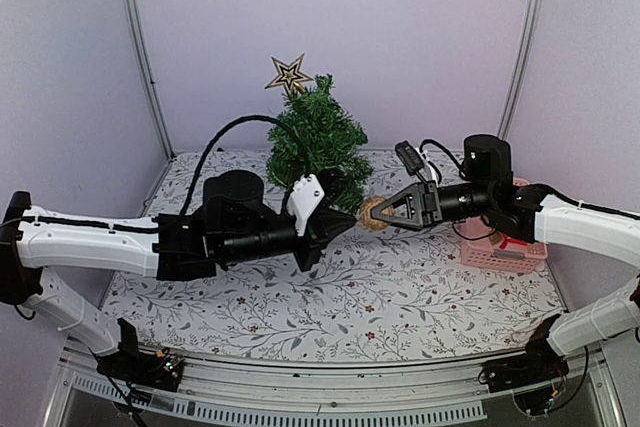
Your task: Decorate the small christmas tree
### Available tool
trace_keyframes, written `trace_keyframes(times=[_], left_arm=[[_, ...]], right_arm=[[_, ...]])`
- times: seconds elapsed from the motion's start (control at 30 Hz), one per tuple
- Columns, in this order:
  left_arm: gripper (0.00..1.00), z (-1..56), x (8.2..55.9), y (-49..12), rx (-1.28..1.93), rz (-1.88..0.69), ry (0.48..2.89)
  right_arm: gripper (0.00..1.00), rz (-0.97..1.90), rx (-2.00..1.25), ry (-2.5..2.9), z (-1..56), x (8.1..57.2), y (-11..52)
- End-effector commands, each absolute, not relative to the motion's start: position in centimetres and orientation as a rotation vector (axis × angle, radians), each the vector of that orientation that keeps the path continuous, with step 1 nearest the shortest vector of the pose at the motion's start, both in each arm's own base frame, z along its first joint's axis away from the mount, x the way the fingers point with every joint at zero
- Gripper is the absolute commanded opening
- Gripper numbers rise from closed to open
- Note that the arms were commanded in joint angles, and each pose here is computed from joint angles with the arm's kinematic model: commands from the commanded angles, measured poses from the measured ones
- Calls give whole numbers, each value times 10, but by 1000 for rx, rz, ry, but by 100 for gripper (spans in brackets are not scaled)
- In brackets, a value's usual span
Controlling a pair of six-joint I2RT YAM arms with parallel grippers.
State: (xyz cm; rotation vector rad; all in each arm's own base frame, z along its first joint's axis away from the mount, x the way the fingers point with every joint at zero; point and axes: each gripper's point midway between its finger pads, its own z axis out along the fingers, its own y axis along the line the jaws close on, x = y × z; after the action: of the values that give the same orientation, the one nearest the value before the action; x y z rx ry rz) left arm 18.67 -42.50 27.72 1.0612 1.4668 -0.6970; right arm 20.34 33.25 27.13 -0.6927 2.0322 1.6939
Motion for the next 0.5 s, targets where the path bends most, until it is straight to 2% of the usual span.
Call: trace_keyframes(times=[0.0,0.47], left_arm=[[0,290,189,-409,981,-703,1462],[0,283,193,-399,936,-697,1500]], right_arm=[[23,1659,-685,1993,281,207,331],[22,1646,-700,1985,284,208,326]])
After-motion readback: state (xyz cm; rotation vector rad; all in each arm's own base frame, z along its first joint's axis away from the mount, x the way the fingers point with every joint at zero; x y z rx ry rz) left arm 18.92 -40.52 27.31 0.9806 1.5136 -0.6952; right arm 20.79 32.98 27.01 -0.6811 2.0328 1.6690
